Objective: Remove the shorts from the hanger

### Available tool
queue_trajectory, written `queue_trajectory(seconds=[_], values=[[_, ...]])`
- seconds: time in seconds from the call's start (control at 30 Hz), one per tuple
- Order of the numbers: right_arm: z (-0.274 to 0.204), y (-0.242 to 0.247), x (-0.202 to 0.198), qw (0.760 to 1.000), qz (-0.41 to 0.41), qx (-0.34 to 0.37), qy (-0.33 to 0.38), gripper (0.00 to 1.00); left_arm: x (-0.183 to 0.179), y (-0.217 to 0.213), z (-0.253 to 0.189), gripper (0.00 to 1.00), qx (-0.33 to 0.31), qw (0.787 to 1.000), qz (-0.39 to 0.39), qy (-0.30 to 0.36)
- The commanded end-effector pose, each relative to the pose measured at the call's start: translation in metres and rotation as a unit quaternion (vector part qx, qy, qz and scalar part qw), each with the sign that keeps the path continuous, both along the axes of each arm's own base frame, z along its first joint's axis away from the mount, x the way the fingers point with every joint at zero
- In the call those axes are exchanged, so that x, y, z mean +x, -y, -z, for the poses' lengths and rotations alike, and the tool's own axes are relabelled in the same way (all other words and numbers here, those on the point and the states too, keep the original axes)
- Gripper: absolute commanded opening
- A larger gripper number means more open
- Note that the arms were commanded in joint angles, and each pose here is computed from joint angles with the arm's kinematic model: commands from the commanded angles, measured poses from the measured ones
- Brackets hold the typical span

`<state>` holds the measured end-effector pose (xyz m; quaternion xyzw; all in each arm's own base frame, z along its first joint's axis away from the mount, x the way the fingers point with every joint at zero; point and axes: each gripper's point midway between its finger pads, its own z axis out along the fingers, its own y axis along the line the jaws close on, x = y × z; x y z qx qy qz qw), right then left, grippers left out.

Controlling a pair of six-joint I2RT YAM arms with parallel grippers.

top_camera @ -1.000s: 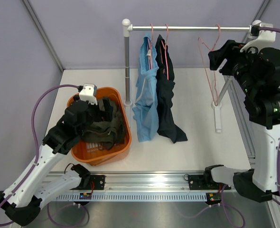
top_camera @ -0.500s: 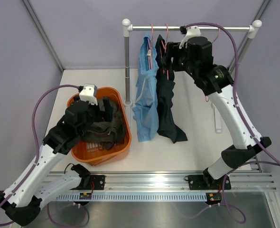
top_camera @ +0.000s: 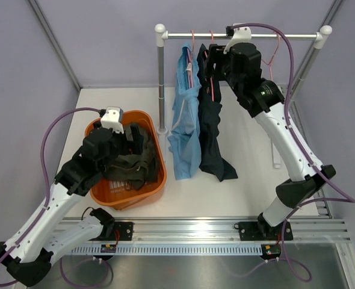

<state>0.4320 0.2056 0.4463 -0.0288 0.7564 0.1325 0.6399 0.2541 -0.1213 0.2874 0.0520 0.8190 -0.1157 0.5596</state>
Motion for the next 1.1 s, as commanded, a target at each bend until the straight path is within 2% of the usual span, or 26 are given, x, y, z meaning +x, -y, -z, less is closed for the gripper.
queue_trajectory(seconds=[0.0, 0.47, 0.97, 1.07], values=[[-0.007, -0.005, 0.018, 1.000, 0.016, -0.006, 0.023, 0.74, 0.002, 0.004, -0.009, 0.99, -0.019, 1.000, 0.005, 0.020], [0.000, -0.007, 0.046, 0.997, 0.044, -0.029, 0.049, 0.71, 0.002, 0.006, -0.007, 0.99, -0.018, 1.000, 0.008, 0.016], [0.003, -0.008, 0.050, 0.997, 0.045, -0.033, 0.049, 0.67, 0.003, 0.005, -0.006, 0.99, -0.017, 1.000, 0.008, 0.015], [0.000, -0.010, 0.050, 0.997, 0.041, -0.032, 0.051, 0.64, 0.003, 0.005, -0.006, 0.99, -0.017, 1.000, 0.008, 0.015]])
